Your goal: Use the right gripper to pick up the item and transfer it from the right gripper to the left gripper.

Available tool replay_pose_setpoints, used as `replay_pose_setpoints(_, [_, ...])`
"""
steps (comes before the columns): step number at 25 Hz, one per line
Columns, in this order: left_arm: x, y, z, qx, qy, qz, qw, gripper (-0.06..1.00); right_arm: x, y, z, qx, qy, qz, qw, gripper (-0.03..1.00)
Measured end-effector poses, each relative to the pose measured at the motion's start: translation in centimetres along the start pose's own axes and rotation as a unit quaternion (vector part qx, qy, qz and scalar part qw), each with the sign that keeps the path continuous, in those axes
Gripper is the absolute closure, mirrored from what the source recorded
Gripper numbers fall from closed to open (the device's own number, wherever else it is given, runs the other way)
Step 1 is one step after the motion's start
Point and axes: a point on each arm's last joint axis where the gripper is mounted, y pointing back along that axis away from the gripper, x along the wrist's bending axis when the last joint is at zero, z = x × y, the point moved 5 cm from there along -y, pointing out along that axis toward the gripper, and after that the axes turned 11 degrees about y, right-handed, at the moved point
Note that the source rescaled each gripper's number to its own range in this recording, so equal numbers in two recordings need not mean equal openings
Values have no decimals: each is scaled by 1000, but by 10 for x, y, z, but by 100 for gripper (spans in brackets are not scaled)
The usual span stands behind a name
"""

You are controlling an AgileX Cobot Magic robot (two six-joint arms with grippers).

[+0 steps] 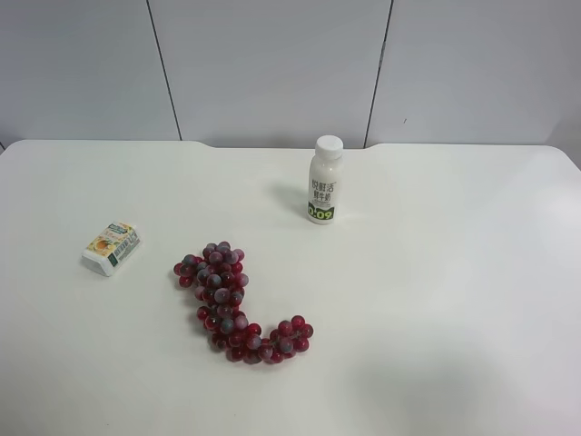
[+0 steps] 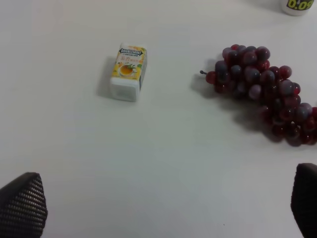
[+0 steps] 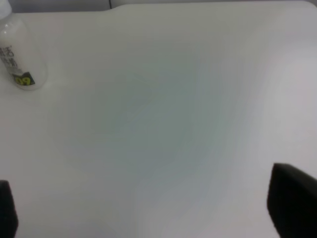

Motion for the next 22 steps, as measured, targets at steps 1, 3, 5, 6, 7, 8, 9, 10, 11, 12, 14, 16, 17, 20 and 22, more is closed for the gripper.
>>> replay_pose_setpoints(1, [0, -2, 0, -3, 1, 0, 1000, -6, 0, 0, 0, 0, 0, 0, 1000, -3])
replay_pose_setpoints(3, [2, -8, 0, -10, 7, 0, 1000, -6, 0, 0, 0, 0, 0, 0, 1000, -3])
replay_pose_setpoints(5, [4, -17, -3, -10, 13, 2, 1000, -6, 0, 0, 0, 0, 0, 0, 1000, -3])
replay_pose_setpoints(6, [4, -20, -4, -11, 15, 2, 1000, -6, 0, 0, 0, 0, 0, 0, 1000, -3])
replay_pose_setpoints(7, [5, -23, -4, -13, 16, 4, 1000, -6, 0, 0, 0, 0, 0, 0, 1000, -3])
replay_pose_setpoints(8, [6, -24, -4, -15, 17, 5, 1000, -6, 0, 0, 0, 0, 0, 0, 1000, -3])
replay_pose_setpoints(9, [6, -25, -3, -18, 18, 5, 1000, -6, 0, 0, 0, 0, 0, 0, 1000, -3])
replay_pose_setpoints(10, [6, -25, -3, -20, 19, 5, 1000, -6, 0, 0, 0, 0, 0, 0, 1000, -3])
replay_pose_setpoints(11, [6, -25, -2, -22, 20, 5, 1000, -6, 0, 0, 0, 0, 0, 0, 1000, -3])
replay_pose_setpoints(12, [6, -25, -2, -22, 21, 5, 1000, -6, 0, 0, 0, 0, 0, 0, 1000, -3])
replay_pose_setpoints(14, [6, -25, -2, -22, 21, 5, 1000, -6, 0, 0, 0, 0, 0, 0, 1000, -3])
replay_pose_setpoints(16, [6, -25, -2, -22, 21, 5, 1000, -6, 0, 0, 0, 0, 0, 0, 1000, -3])
replay_pose_setpoints(17, [6, -25, -2, -22, 21, 5, 1000, -6, 0, 0, 0, 0, 0, 0, 1000, -3])
replay_pose_setpoints(20, [6, -25, -2, -22, 21, 5, 1000, -6, 0, 0, 0, 0, 0, 0, 1000, -3])
replay_pose_setpoints(22, [6, -25, -2, -22, 21, 5, 1000, -6, 0, 0, 0, 0, 0, 0, 1000, -3])
